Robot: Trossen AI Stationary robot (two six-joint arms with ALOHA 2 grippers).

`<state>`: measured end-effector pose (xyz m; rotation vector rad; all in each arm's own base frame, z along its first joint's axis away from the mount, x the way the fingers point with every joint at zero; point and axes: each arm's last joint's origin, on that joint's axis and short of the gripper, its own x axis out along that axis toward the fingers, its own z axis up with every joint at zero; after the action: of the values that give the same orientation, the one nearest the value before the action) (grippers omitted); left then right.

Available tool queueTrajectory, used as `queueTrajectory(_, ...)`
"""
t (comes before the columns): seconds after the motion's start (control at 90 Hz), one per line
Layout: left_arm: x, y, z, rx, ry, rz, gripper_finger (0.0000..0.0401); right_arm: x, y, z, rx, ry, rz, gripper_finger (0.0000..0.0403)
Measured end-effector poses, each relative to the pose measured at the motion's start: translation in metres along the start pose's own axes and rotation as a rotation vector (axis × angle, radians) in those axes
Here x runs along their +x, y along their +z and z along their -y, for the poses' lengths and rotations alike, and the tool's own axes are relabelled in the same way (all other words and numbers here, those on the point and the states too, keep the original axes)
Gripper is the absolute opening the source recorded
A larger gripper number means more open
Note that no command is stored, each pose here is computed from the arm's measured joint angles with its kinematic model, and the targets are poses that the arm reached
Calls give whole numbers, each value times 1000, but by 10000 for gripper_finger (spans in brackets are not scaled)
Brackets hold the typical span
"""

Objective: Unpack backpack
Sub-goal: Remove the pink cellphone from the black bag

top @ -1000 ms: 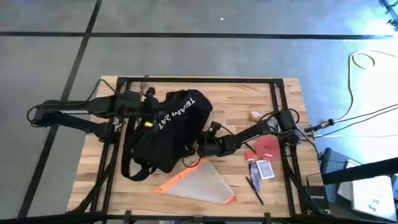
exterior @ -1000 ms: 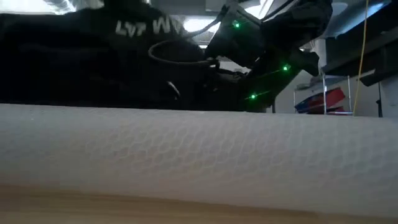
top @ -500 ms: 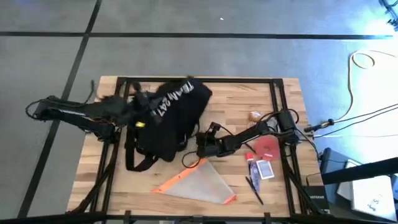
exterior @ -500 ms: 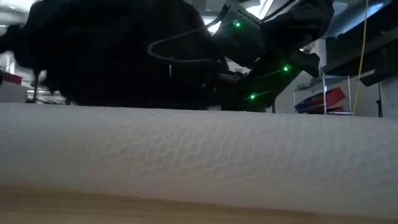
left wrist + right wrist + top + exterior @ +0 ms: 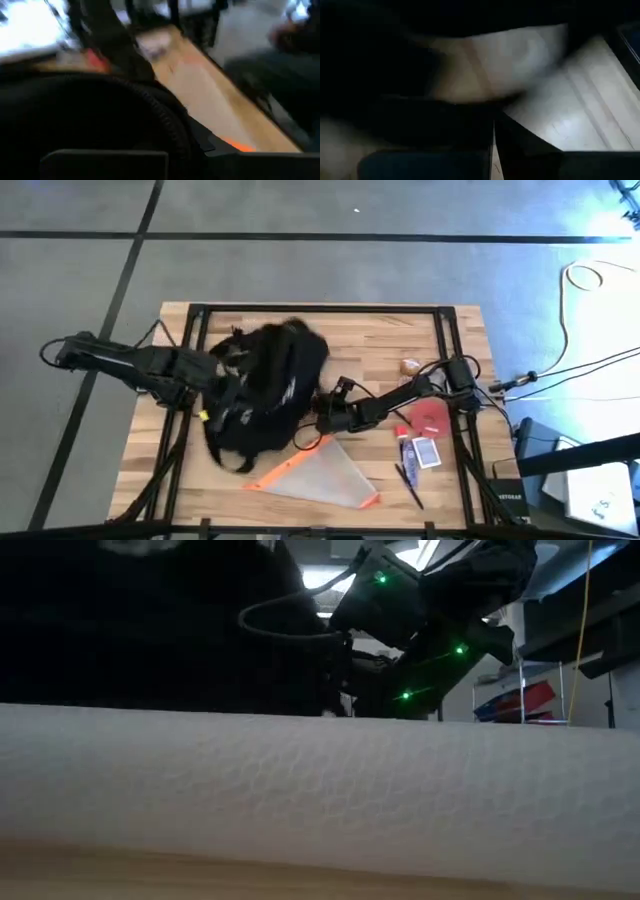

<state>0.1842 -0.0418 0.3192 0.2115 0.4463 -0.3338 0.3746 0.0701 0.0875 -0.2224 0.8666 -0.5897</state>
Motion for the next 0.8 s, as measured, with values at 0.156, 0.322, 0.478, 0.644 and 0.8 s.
queueTrajectory(0.156, -14, 14, -15, -14, 630, 51, 0, 0, 0, 0, -1, 4, -1, 0)
queueTrajectory(0.322, -59, 50, -20, -24, 989, 385, 0, 0, 0, 0, -2, 7, -2, 0)
queueTrajectory(0.478, -84, 57, -14, -27, 888, 566, 0, 0, 0, 0, -2, 7, -2, 0)
queueTrajectory(0.644, -66, 35, -7, 5, 616, 377, 0, 0, 0, 0, -3, 7, -2, 0)
queueTrajectory(0.8, -52, 20, -6, -32, 610, 209, 0, -1, 1, 0, -3, 9, -1, 0)
